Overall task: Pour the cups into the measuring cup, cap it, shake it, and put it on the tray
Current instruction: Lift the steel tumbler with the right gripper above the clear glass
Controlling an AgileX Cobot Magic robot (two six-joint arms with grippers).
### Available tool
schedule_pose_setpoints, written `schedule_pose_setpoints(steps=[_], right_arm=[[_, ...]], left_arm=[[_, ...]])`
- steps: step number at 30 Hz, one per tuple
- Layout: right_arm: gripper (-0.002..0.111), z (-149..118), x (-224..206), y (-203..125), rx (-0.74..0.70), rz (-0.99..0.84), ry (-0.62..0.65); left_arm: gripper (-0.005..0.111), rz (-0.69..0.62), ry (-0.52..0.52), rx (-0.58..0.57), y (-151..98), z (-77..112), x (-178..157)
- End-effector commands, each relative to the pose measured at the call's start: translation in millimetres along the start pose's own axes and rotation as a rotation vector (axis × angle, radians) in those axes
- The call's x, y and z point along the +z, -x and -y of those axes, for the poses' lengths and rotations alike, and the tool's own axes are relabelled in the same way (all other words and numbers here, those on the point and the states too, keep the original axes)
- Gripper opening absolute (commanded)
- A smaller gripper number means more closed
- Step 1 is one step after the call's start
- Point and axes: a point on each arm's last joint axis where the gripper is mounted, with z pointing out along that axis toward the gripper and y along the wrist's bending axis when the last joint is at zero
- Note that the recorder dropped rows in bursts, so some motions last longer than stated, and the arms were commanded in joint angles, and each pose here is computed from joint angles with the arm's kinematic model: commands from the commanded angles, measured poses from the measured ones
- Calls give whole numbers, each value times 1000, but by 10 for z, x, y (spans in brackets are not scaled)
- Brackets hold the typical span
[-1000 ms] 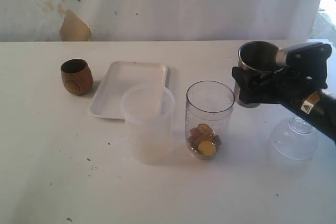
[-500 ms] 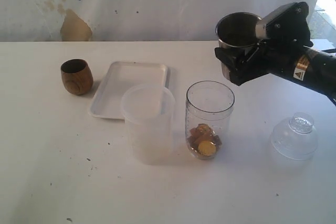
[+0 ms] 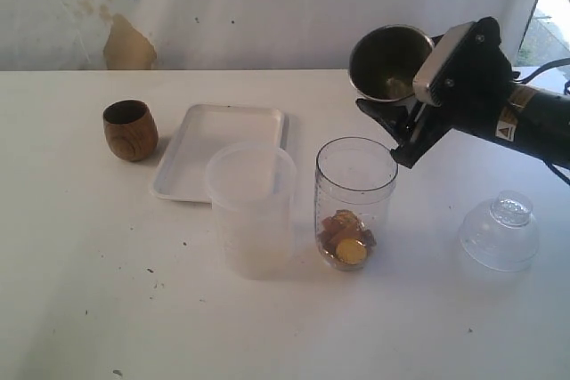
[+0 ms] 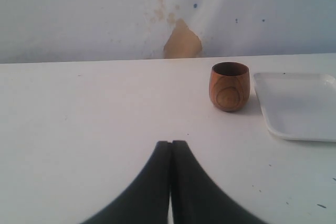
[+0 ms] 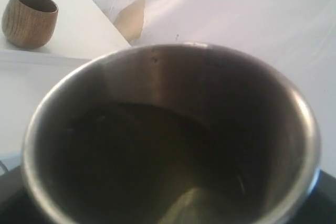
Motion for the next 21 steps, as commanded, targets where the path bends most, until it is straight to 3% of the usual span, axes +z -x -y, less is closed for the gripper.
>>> schedule_pose_setpoints(steps=[1,9,15,21], right_arm=[[0,56,-11,141,-54,90,-27],[0,51,-12,161,-106,112,-25],[0,211,-28,175,-24,113,12],[0,301,-74,146,-35,101,29]], left_arm=[[0,11,0,-3,-4,0,0],[0,11,0,-3,-4,0,0],[0,11,0,-3,-4,0,0],[0,11,0,-3,-4,0,0]])
